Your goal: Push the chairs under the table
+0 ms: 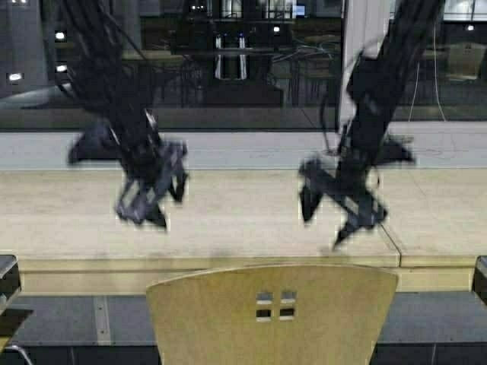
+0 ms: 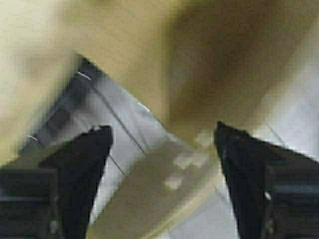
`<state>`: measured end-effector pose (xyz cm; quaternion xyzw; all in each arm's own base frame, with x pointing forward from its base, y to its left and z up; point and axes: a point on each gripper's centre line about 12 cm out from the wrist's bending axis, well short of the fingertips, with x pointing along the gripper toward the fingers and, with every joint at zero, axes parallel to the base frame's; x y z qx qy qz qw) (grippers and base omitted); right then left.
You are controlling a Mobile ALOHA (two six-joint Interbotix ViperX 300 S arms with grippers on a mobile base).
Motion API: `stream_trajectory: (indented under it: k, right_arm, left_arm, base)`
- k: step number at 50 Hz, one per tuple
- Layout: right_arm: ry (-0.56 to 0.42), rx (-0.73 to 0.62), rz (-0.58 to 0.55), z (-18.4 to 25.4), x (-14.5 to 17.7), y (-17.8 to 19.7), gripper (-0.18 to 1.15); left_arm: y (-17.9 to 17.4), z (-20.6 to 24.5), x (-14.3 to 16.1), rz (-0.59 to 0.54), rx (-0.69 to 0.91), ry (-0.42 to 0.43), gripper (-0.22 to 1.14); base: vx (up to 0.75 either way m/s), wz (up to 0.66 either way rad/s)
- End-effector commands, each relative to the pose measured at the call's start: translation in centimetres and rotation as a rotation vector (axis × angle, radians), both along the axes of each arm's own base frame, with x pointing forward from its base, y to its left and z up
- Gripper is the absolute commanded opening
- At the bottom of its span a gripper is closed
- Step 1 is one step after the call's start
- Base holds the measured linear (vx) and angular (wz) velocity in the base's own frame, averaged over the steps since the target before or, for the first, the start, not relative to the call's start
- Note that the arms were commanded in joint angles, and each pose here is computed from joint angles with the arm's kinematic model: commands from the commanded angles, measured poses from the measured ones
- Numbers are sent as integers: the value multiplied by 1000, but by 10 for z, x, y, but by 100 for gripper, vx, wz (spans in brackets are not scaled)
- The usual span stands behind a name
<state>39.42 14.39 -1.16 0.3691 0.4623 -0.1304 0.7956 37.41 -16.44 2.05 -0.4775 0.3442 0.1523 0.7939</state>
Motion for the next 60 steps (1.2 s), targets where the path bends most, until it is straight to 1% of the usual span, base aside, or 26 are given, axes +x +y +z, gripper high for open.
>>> stream_trajectory:
  k: [1, 8, 12, 15, 21, 25, 31, 36, 39, 43, 49, 53, 57, 60]
  right_arm:
    - [-197, -44, 55, 63, 0, -8, 94]
    - [-365, -121, 121, 110, -22, -21, 94]
    - [-453, -159, 168, 136, -33, -26, 94]
    - [-514, -196, 229, 155, -42, -27, 94]
    - [-637, -298, 365, 190, -56, -29, 93]
    - [-689, -349, 426, 203, -63, -29, 93]
    - [-725, -335, 418, 216, -67, -28, 93]
    - [-757, -325, 421, 227, -68, -24, 93]
    - [-772, -330, 436, 231, -70, -21, 93]
    - [-796, -347, 462, 236, -74, -19, 93]
    - [-869, -373, 489, 257, -82, -18, 92]
    - [-912, -401, 511, 273, -87, -19, 89]
    - [-917, -438, 553, 278, -90, -18, 87]
    - [-895, -472, 594, 274, -92, -19, 87]
  left_arm:
    - [23, 67, -13, -110, 101, -228, 88]
    - [54, 103, -48, -196, 200, -320, 88]
    - [62, 121, -69, -269, 267, -374, 88]
    - [65, 133, -83, -326, 311, -409, 88]
    - [67, 158, -106, -443, 380, -443, 88]
    - [66, 176, -117, -536, 444, -465, 88]
    - [66, 204, -133, -688, 598, -524, 88]
    - [70, 222, -146, -767, 695, -558, 88]
    - [75, 231, -154, -777, 730, -584, 88]
    - [84, 235, -161, -752, 747, -594, 88]
    - [103, 230, -166, -686, 778, -570, 88]
    - [112, 231, -165, -636, 770, -559, 88]
    - [114, 236, -163, -622, 773, -567, 88]
    - [114, 236, -163, -621, 771, -567, 88]
  base:
    - [0, 0]
    - [0, 1]
    - [-1, 4]
    - [0, 7]
    - [-1, 13]
    - [-2, 18]
    - [-5, 29]
    - [-7, 44]
    - [-7, 53]
    - [-8, 59]
    - [-10, 61]
    - [-13, 58]
    - [-14, 51]
    - [-15, 48]
